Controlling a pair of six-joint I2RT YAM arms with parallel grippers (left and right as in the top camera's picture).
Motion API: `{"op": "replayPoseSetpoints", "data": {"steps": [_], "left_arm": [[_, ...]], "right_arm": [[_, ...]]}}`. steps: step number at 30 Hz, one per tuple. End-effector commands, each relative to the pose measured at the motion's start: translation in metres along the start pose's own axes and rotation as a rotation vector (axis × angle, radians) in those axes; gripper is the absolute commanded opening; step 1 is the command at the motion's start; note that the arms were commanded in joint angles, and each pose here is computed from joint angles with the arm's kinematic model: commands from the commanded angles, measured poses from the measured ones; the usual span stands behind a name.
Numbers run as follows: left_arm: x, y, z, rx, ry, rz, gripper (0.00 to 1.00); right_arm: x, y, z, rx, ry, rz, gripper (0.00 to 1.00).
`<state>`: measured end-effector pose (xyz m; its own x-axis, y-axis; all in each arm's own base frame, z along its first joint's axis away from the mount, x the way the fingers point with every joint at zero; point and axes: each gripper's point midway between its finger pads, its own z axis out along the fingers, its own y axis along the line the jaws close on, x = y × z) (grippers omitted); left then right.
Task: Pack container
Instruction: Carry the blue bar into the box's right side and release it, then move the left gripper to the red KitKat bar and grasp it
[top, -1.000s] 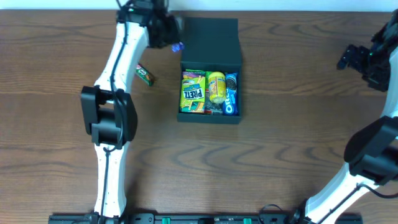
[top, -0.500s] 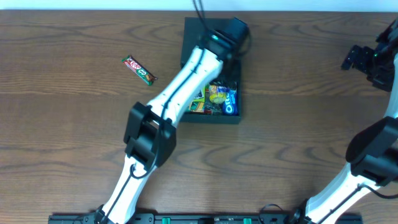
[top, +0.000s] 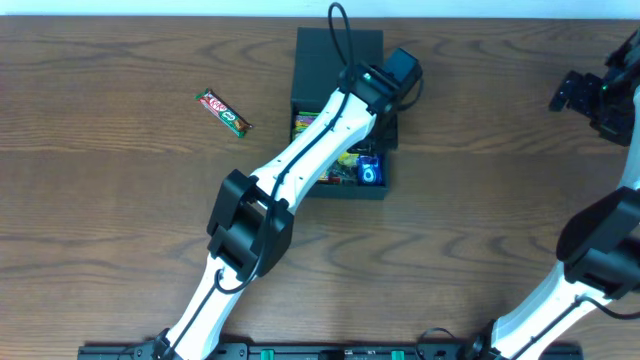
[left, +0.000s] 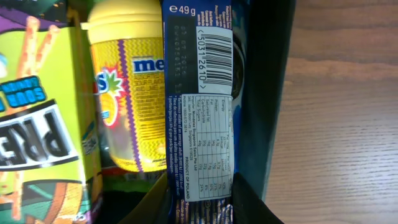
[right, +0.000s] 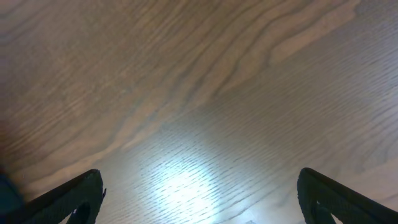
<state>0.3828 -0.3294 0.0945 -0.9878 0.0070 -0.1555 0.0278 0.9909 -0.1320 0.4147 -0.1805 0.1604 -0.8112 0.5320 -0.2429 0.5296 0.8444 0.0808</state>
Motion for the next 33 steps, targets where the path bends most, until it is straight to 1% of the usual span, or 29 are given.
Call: {"op": "replayPoseSetpoints", "data": {"steps": [1,4,7,12,13,14,15,16,20,22,25,27,28,29,30,31,32,33], "left_arm": [[0.007,-0.003,-0.001,0.011,0.012,-0.011,0.06],[0.017,-0.010,0.005,0.012,0.028,0.011,0.06],[0.028,-0.020,0.006,0.013,0.035,0.082,0.06],[0.036,-0.027,0.006,0.009,0.035,0.110,0.06],[0.036,-0.026,0.006,0.008,0.036,0.109,0.16],[0.037,-0.027,0.006,0.009,0.037,0.108,0.34],[0.037,-0.027,0.006,0.009,0.037,0.108,0.61],[0.036,-0.026,0.006,0.009,0.037,0.108,0.69],[0.033,-0.027,0.002,0.014,0.029,0.106,0.71],[0.025,-0.029,-0.010,0.030,0.006,0.136,0.71],[0.002,-0.032,-0.049,0.070,-0.089,0.158,0.70],[-0.018,-0.024,-0.078,0.050,-0.193,0.146,0.71],[-0.034,-0.012,-0.098,0.011,-0.276,0.133,0.74],[-0.052,0.010,-0.122,-0.055,-0.376,0.095,0.82],[-0.067,0.033,-0.143,-0.115,-0.453,0.053,0.85],[-0.079,0.057,-0.161,-0.165,-0.507,0.007,0.89],[-0.087,0.076,-0.171,-0.192,-0.531,-0.030,0.94],[-0.095,0.101,-0.180,-0.213,-0.540,-0.091,0.95]], "right_arm": [[-0.001,0.001,0.002,-0.017,0.002,-0.011,0.99],[0.000,0.001,0.002,-0.017,0.003,-0.011,0.99],[0.000,0.001,0.002,-0.017,0.004,-0.011,0.99],[0.002,0.002,0.004,-0.020,0.011,-0.011,0.99],[0.002,0.003,0.004,-0.028,0.013,-0.011,0.99],[0.002,0.005,0.004,-0.040,0.015,-0.011,0.99],[0.002,0.006,0.004,-0.047,0.015,-0.011,0.99],[0.002,0.006,0.004,-0.047,0.015,-0.011,0.99],[0.002,0.006,0.004,-0.046,0.016,-0.011,0.99],[0.002,0.006,0.004,-0.046,0.016,-0.011,0.99],[0.002,0.006,0.004,-0.046,0.015,-0.011,0.99],[0.002,0.006,0.004,-0.046,0.015,-0.011,0.99],[0.002,0.006,0.004,-0.046,0.015,-0.011,0.99],[0.002,0.006,0.004,-0.046,0.014,-0.011,0.99],[0.002,0.006,0.004,-0.046,0.014,-0.011,0.99],[0.002,0.006,0.004,-0.046,0.014,-0.011,0.99],[0.002,0.006,0.004,-0.046,0.014,-0.011,0.99],[0.002,0.006,0.004,-0.046,0.012,-0.011,0.99]]}}
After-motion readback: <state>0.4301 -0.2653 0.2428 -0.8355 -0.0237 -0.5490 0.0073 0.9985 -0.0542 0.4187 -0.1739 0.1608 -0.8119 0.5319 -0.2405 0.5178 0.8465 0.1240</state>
